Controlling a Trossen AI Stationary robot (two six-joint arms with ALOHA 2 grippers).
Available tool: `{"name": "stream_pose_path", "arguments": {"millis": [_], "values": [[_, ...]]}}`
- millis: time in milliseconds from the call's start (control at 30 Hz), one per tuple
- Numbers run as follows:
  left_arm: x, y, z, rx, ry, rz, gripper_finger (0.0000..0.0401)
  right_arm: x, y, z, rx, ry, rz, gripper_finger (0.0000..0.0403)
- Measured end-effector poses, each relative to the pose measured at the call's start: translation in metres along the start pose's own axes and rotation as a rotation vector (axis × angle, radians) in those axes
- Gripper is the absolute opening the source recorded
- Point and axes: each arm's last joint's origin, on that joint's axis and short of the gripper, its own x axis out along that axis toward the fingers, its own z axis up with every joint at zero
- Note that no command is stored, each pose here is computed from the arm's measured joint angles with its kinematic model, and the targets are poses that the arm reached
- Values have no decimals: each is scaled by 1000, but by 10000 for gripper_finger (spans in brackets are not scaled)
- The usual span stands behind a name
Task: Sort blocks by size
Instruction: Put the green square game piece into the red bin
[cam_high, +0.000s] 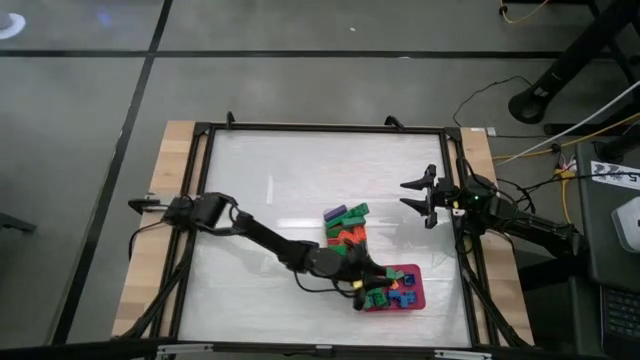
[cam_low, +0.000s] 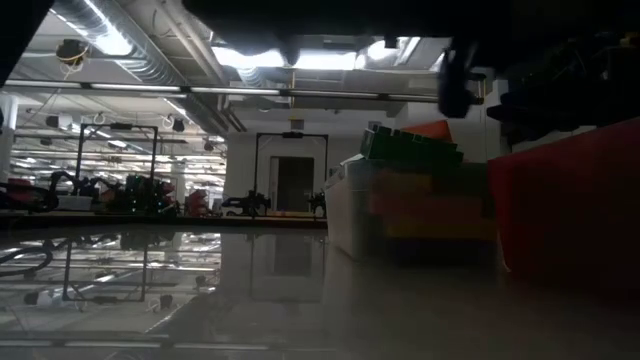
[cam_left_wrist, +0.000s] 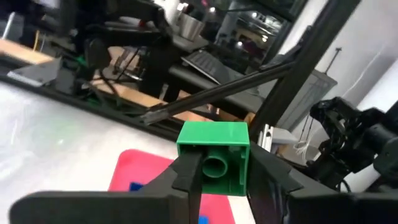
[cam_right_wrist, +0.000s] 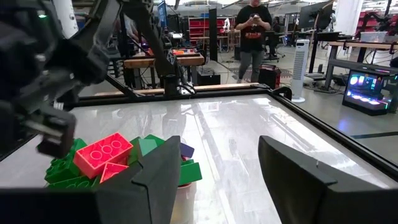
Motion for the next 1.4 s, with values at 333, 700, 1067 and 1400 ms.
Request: {"name": "stream_pose_path", "arguments": {"millis": [333,700,1067,1400], "values": [[7,-4,-1,53,-15,-13,180,0,0,0,0,0,0,214],[5,-9,-11,-105,71,-24,197,0,0,0,0,0,0,214],[-3,-29,-27,-146,192,-52,177,0,0,0,0,0,0,214],[-7,-37,-17,-5,167,-54,156,0,0,0,0,0,0,214]]}}
